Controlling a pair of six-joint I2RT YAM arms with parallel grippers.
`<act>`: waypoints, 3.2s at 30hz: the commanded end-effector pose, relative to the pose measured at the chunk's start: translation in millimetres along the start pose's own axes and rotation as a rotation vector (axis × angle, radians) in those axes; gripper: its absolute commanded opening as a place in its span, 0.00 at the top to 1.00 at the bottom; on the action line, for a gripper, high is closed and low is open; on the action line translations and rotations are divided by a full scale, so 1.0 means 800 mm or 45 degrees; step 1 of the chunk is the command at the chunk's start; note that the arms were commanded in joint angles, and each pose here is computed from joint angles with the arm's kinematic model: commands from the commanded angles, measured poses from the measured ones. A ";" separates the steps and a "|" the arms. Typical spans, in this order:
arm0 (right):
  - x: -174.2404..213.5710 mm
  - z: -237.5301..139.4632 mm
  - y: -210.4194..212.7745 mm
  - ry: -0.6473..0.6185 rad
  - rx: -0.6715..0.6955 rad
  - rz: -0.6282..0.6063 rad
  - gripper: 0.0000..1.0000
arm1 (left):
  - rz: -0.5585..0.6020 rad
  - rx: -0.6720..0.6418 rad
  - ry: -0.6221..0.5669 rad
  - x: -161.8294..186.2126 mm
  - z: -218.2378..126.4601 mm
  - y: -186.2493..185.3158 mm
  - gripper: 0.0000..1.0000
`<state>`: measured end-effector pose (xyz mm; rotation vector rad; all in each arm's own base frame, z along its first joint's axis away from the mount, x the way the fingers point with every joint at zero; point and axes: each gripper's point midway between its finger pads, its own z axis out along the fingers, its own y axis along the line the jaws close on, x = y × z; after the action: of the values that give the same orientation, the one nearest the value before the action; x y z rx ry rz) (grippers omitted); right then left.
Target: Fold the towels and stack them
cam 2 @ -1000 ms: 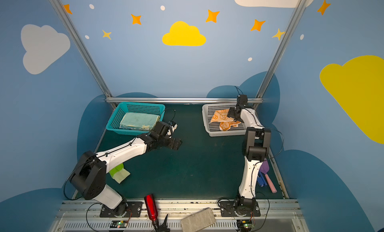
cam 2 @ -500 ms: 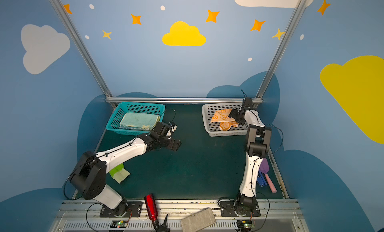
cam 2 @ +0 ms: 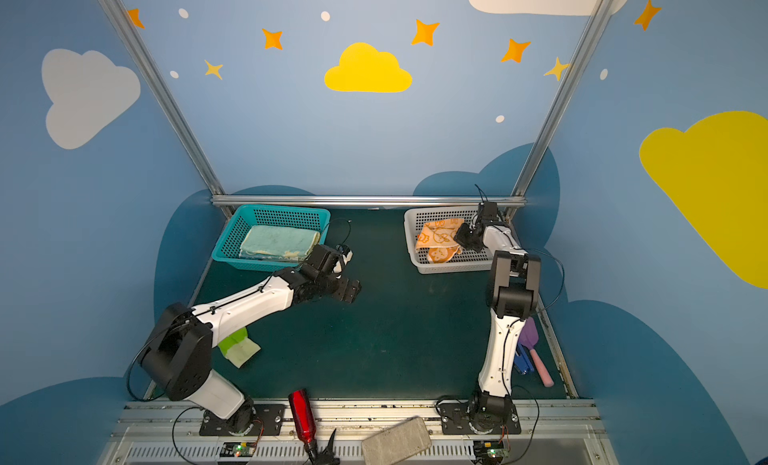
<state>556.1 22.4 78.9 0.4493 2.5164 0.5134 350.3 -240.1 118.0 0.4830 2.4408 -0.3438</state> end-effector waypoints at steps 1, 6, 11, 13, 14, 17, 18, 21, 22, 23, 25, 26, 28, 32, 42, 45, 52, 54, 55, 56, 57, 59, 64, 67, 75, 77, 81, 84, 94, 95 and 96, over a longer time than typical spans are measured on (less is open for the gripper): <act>-0.026 -0.061 0.059 -0.182 -0.066 -0.161 1.00 | -0.015 -0.028 -0.043 -0.004 -0.008 0.004 0.00; -0.006 -0.111 0.109 -0.278 -0.095 -0.306 1.00 | -0.010 -0.016 -0.064 -0.004 -0.016 0.003 0.00; 0.017 -0.176 0.167 -0.381 -0.162 -0.469 1.00 | -0.056 -0.070 -0.139 -0.006 -0.032 0.015 0.00; 0.030 -0.207 0.194 -0.430 -0.196 -0.565 1.00 | -0.081 -0.097 -0.195 -0.010 -0.043 0.022 0.00; 0.038 -0.219 0.206 -0.449 -0.213 -0.620 1.00 | -0.089 -0.102 -0.217 -0.011 -0.049 0.023 0.00; 0.063 -0.258 0.240 -0.516 -0.268 -0.760 1.00 | -0.109 -0.105 -0.283 -0.014 -0.065 0.027 0.00; 0.073 -0.270 0.252 -0.541 -0.299 -0.810 1.00 | -0.114 -0.107 -0.304 -0.014 -0.070 0.027 0.00; 0.103 -0.306 0.283 -0.613 -0.401 -0.900 1.00 | -0.130 -0.125 -0.358 -0.015 -0.085 0.033 0.00; 0.115 -0.318 0.293 -0.621 -0.444 -0.933 1.00 | -0.136 -0.135 -0.376 -0.016 -0.090 0.035 0.00; 0.124 -0.326 0.300 -0.623 -0.476 -0.956 1.00 | -0.142 -0.145 -0.387 -0.015 -0.093 0.038 0.00; 0.147 -0.343 0.318 -0.608 -0.553 -1.019 1.00 | -0.152 -0.164 -0.409 -0.014 -0.100 0.043 0.00; 0.156 -0.348 0.323 -0.600 -0.576 -1.041 1.00 | -0.156 -0.169 -0.418 -0.013 -0.103 0.044 0.00; 0.180 -0.358 0.338 -0.564 -0.639 -1.098 1.00 | -0.167 -0.190 -0.434 -0.011 -0.109 0.049 0.00; 0.226 -0.365 0.360 -0.498 -0.725 -1.192 1.00 | -0.199 -0.242 -0.481 -0.007 -0.125 0.061 0.00; 0.336 -0.334 0.383 -0.271 -0.832 -1.345 1.00 | -0.234 -0.316 -0.603 0.011 -0.169 0.086 0.00; 0.350 -0.306 0.376 -0.203 -0.802 -1.303 1.00 | -0.234 -0.313 -0.624 0.017 -0.174 0.088 0.00; 0.355 -0.212 0.318 -0.110 -0.502 -1.107 1.00 | -0.210 -0.289 -0.585 0.024 -0.168 0.085 0.00; 0.355 -0.190 0.296 -0.064 -0.427 -1.073 1.00 | -0.200 -0.285 -0.561 0.025 -0.162 0.084 0.00; 0.354 -0.181 0.284 -0.039 -0.394 -1.054 1.00 | -0.194 -0.283 -0.550 0.025 -0.159 0.083 0.00; 0.352 -0.173 0.272 -0.015 -0.354 -1.026 1.00 | -0.192 -0.282 -0.541 0.025 -0.156 0.082 0.00; 0.350 -0.165 0.256 0.021 -0.301 -0.980 1.00 | -0.190 -0.280 -0.532 0.024 -0.153 0.082 0.00; 0.344 -0.153 0.226 0.072 -0.201 -0.888 0.99 | -0.184 -0.277 -0.520 0.023 -0.148 0.080 0.00; 0.336 -0.129 0.164 0.143 0.000 -0.768 0.87 | -0.177 -0.277 -0.483 0.020 -0.134 0.080 0.00; 0.340 -0.121 0.146 0.186 0.067 -0.777 0.59 | -0.174 -0.285 -0.438 0.020 -0.122 0.081 0.00; 0.333 -0.136 0.138 0.189 0.146 -0.855 0.44 | -0.182 -0.327 -0.243 0.033 -0.078 0.088 0.00; 0.329 -0.147 0.142 0.162 0.124 -0.877 0.44 | -0.188 -0.312 -0.201 0.038 -0.069 0.087 0.00; 0.345 -0.169 0.163 0.163 -0.024 -1.063 0.43 | -0.218 -0.299 -0.186 0.043 -0.061 0.088 0.00; 0.383 -0.179 0.180 0.227 -0.180 -1.264 0.39 | -0.238 -0.297 -0.204 0.044 -0.061 0.090 0.00; 0.485 -0.154 0.205 0.275 -0.258 -1.782 0.43 | -0.279 -0.317 -0.265 0.036 -0.074 0.101 0.00; 0.492 -0.147 0.207 0.285 -0.258 -1.785 0.44 | -0.284 -0.318 -0.275 0.036 -0.077 0.103 0.00; 0.496 -0.139 0.208 0.289 -0.248 -1.773 0.44 | -0.291 -0.319 -0.284 0.035 -0.079 0.104 0.00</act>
<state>202.6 291.4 80.0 -1.3909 2.2808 0.2476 332.5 -142.1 135.2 0.0890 2.2994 -0.1660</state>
